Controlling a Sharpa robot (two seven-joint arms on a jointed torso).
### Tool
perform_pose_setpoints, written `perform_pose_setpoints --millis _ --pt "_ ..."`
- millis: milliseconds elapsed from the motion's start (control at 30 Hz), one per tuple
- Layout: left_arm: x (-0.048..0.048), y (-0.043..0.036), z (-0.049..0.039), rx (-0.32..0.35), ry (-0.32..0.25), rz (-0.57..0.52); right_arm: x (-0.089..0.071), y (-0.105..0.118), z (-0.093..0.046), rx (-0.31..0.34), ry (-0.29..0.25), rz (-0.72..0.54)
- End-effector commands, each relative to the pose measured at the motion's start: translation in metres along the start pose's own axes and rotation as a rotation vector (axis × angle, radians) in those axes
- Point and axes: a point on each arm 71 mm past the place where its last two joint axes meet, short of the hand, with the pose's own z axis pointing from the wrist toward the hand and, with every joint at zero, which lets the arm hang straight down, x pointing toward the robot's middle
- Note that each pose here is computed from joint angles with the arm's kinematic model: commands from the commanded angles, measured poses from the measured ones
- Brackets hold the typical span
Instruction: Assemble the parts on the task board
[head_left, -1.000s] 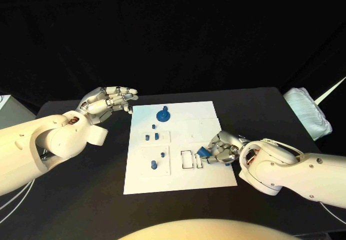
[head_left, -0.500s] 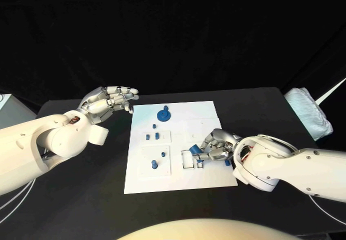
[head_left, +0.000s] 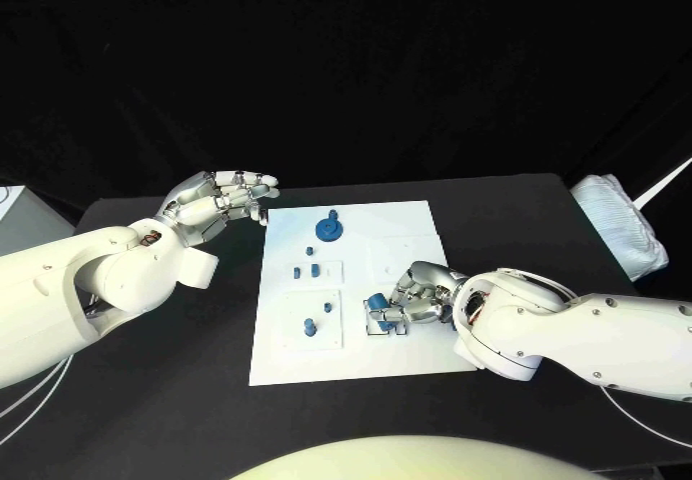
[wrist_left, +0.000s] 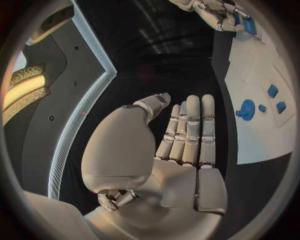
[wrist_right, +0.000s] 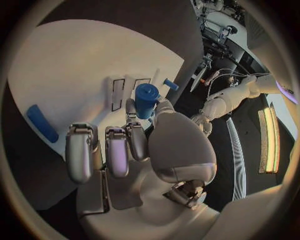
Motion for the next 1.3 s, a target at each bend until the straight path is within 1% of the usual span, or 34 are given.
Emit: perform_pose_setpoints --millis 33,467,900,1067,1300 --pt "0.0022 -0.0012 0.0004 0.011 0.013 -0.011 0.0002 0.0013 0.0006 -0.008 -0.003 -0.045" --pt "0.0018 -0.0010 0.0003 0.008 0.014 -0.012 0.0009 0.0004 0.0033 -0.008 0.014 -0.098" --pt "0.0015 -0.0009 0.0002 0.007 0.014 -0.012 -0.0023 0.0012 0.0057 -0.017 -0.031 -0.102" --pt "0.0015 -0.0009 0.0004 0.006 0.014 -0.012 -0.0019 0.0027 0.0061 -0.025 -0.033 -0.105" --pt "0.0013 -0.0009 0.0003 0.007 0.014 -0.012 -0.0009 0.0058 0.0029 -0.061 -0.035 -0.095"
